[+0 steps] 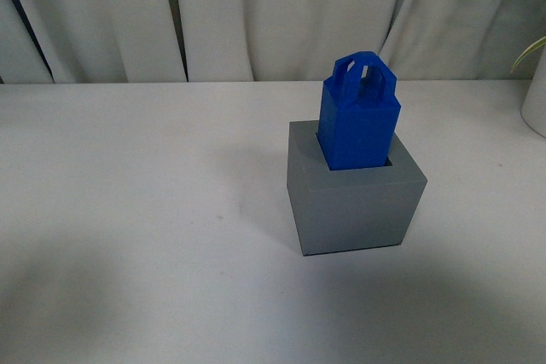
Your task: Insert blue part into gray base
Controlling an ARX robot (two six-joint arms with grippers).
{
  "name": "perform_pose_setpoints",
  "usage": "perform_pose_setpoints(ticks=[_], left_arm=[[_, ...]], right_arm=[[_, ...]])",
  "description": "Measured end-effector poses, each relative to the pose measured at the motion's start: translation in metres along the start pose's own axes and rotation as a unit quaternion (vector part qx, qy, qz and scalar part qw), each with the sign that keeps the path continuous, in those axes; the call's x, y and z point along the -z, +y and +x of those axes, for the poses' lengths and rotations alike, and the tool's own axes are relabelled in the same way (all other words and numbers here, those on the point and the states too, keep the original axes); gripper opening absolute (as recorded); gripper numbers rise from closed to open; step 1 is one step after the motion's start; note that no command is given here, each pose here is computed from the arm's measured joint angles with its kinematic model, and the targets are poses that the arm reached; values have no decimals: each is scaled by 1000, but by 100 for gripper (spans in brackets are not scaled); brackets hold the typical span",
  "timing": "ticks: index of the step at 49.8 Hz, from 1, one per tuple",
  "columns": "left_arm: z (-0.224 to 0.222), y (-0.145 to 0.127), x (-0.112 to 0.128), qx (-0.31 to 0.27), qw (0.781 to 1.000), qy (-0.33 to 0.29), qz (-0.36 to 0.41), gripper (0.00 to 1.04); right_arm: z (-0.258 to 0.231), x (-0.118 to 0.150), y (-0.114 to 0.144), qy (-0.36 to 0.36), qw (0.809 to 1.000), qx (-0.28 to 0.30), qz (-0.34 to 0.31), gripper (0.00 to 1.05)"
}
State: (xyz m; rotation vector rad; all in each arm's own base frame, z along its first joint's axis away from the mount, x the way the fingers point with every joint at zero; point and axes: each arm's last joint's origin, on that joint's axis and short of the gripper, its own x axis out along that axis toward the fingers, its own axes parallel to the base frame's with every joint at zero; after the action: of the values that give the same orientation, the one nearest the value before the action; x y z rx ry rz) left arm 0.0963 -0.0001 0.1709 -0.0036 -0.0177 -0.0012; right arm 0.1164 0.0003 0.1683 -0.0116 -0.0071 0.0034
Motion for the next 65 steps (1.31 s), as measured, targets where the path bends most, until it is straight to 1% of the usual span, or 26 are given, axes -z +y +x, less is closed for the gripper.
perform_pose_setpoints(ticks=[27, 32, 37, 49, 51, 55, 58, 59, 61, 65], left_arm=[[0, 0, 0, 0, 1000, 0, 0, 99], [0, 0, 0, 0, 1000, 0, 0, 99], [0, 0, 0, 0, 1000, 0, 0, 99], [0, 0, 0, 0, 1000, 0, 0, 99], [0, 0, 0, 0, 1000, 0, 0, 99], [0, 0, 0, 0, 1000, 0, 0, 99], [0, 0, 0, 0, 1000, 0, 0, 99], [0, 0, 0, 0, 1000, 0, 0, 99], [0, 0, 0, 0, 1000, 0, 0, 99], [0, 0, 0, 0, 1000, 0, 0, 99]], right_arm=[[-8, 0, 0, -1, 1000, 0, 0, 2], [-15, 5, 0, 17, 1000, -1, 0, 2], [-19, 2, 0, 0, 1000, -1, 0, 2], [-19, 3, 0, 2, 1000, -1, 0, 3], [-19, 3, 0, 2, 1000, 0, 0, 11], [-19, 3, 0, 2, 1000, 0, 0, 30], [-19, 3, 0, 2, 1000, 0, 0, 41], [-19, 3, 0, 2, 1000, 0, 0, 43], [-19, 3, 0, 2, 1000, 0, 0, 53], [-19, 3, 0, 2, 1000, 0, 0, 71]])
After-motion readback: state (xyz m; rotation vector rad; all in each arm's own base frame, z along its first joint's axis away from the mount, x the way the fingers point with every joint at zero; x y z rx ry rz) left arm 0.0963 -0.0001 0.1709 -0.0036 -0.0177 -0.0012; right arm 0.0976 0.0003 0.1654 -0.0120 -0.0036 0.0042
